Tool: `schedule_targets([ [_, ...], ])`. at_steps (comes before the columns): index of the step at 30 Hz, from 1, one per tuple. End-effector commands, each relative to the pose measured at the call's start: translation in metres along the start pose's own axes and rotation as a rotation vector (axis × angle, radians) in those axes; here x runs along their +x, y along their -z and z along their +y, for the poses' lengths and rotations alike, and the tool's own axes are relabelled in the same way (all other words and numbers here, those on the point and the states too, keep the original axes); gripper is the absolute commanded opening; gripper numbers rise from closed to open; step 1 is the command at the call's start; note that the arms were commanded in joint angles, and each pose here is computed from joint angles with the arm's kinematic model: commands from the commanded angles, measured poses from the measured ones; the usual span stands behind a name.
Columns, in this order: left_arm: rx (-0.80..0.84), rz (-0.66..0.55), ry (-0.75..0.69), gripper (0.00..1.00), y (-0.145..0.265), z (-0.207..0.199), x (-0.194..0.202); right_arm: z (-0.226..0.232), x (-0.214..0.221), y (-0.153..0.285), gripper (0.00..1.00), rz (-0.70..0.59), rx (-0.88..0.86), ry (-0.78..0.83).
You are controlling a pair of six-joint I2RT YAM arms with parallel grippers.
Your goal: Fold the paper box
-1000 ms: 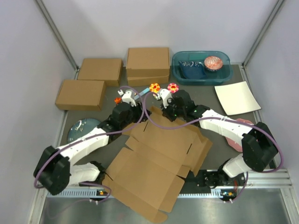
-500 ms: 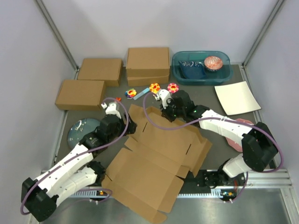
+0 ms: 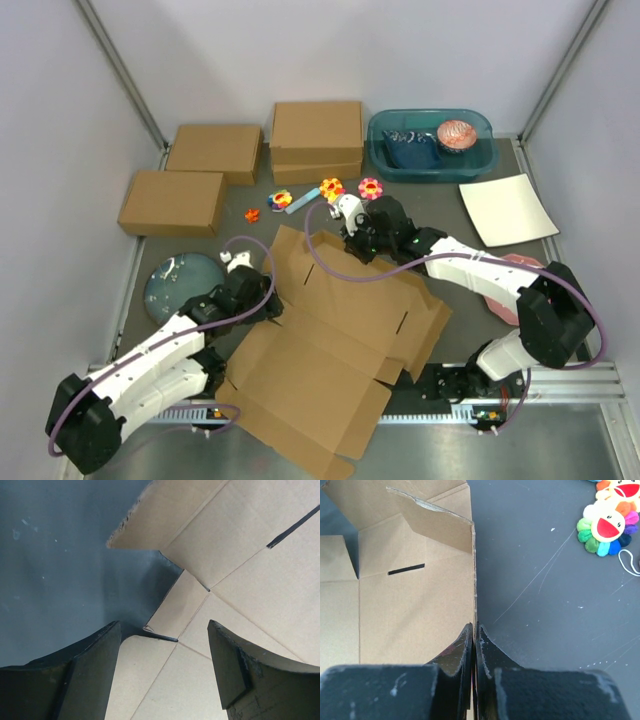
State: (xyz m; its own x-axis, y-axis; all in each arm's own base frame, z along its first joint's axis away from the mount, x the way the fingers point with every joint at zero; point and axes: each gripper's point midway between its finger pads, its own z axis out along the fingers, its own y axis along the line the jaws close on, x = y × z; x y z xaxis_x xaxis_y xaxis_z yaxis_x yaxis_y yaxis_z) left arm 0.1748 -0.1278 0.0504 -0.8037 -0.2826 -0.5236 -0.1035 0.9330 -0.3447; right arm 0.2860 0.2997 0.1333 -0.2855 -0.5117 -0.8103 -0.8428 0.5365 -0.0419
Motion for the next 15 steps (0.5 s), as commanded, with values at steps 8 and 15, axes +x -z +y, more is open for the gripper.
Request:
schedule_targets([
  [8,0.198,0.033,-0.052,0.46,-0.003,-0.037,0.005,0.012,-0.014,0.007,0.0,-0.048,-0.022,0.021],
  [15,0.326,0.033,-0.107,0.26,-0.001,-0.059,0.012,0.01,-0.017,0.012,0.0,-0.055,0.006,0.039],
])
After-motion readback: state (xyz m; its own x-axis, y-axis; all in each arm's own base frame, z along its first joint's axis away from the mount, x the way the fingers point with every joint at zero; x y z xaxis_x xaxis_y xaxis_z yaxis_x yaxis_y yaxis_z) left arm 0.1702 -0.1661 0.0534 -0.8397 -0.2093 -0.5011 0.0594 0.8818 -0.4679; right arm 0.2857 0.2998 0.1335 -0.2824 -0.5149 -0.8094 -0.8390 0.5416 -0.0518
